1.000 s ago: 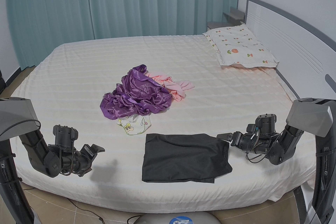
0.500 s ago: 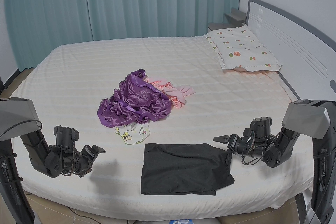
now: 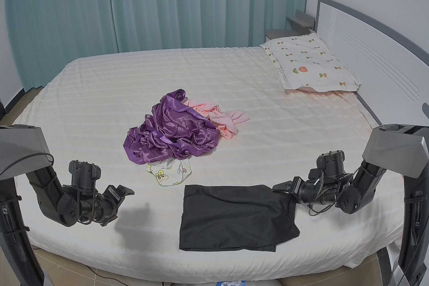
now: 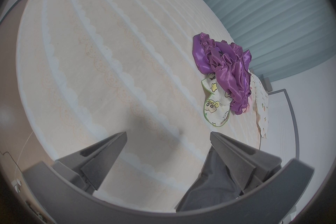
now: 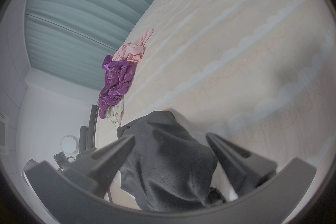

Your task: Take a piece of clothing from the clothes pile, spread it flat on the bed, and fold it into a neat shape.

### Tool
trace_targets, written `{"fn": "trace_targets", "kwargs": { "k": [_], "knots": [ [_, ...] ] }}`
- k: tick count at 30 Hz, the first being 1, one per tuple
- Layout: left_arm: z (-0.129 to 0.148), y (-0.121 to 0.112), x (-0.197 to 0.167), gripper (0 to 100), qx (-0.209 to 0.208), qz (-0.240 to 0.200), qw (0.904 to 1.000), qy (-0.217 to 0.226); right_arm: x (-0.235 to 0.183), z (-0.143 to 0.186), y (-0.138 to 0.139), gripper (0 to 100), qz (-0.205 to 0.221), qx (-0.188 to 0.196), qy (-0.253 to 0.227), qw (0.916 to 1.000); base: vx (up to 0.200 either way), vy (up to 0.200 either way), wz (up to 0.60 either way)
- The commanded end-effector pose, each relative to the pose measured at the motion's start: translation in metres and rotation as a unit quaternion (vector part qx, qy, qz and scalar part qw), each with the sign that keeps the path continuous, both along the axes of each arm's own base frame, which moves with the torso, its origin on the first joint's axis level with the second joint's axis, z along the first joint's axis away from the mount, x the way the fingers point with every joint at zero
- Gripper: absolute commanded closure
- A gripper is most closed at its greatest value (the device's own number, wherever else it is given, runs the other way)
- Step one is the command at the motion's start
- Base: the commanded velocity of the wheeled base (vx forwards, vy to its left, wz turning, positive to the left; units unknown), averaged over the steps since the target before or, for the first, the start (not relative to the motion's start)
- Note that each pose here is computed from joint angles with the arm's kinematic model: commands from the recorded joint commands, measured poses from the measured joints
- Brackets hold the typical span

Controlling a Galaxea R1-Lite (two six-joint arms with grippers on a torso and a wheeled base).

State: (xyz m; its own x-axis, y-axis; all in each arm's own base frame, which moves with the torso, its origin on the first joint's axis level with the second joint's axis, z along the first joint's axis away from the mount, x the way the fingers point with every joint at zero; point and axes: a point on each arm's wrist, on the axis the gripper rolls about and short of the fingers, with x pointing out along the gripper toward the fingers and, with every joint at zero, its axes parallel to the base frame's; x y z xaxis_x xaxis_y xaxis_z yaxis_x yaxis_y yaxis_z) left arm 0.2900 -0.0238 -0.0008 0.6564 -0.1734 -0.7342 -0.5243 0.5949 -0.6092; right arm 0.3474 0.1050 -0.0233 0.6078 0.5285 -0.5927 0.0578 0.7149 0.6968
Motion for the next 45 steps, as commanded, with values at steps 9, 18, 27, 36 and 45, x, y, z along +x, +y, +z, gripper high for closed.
{"fn": "trace_targets", "kwargs": {
  "k": [9, 18, 27, 36, 45],
  "knots": [
    [-0.001, 0.0, 0.0, 0, 0.0, 0.0, 1.0, 0.001, 0.002, 0.007, 0.0, 100, -0.016, -0.009, -0.019, 0.9996, 0.0, 0.0, 0.0],
    [-0.001, 0.0, 0.0, 0, 0.0, 0.0, 1.0, 0.001, -0.003, 0.014, -0.005, 100, -0.006, -0.029, -0.049, 0.9983, 0.0, 0.0, 0.0],
    [-0.001, 0.0, 0.0, 0, 0.0, 0.0, 1.0, 0.001, -0.002, 0.005, -0.006, 0, -0.023, -0.065, -0.062, 0.9957, 0.0, 0.0, 0.0],
    [0.0, 0.0, 0.0, 0, 0.0, 0.0, 1.0, 0.001, -0.009, 0.022, -0.014, 0, 0.0, -0.097, -0.096, 0.9906, -0.067, 0.0, 0.0],
    [-0.001, -0.002, -0.001, 0, 0.001, -0.003, 1.0, 0.003, -0.061, -0.014, -0.027, 0, 0.039, -0.081, -0.05, 0.9947, 0.0, 0.0, 0.0]
  ]
}}
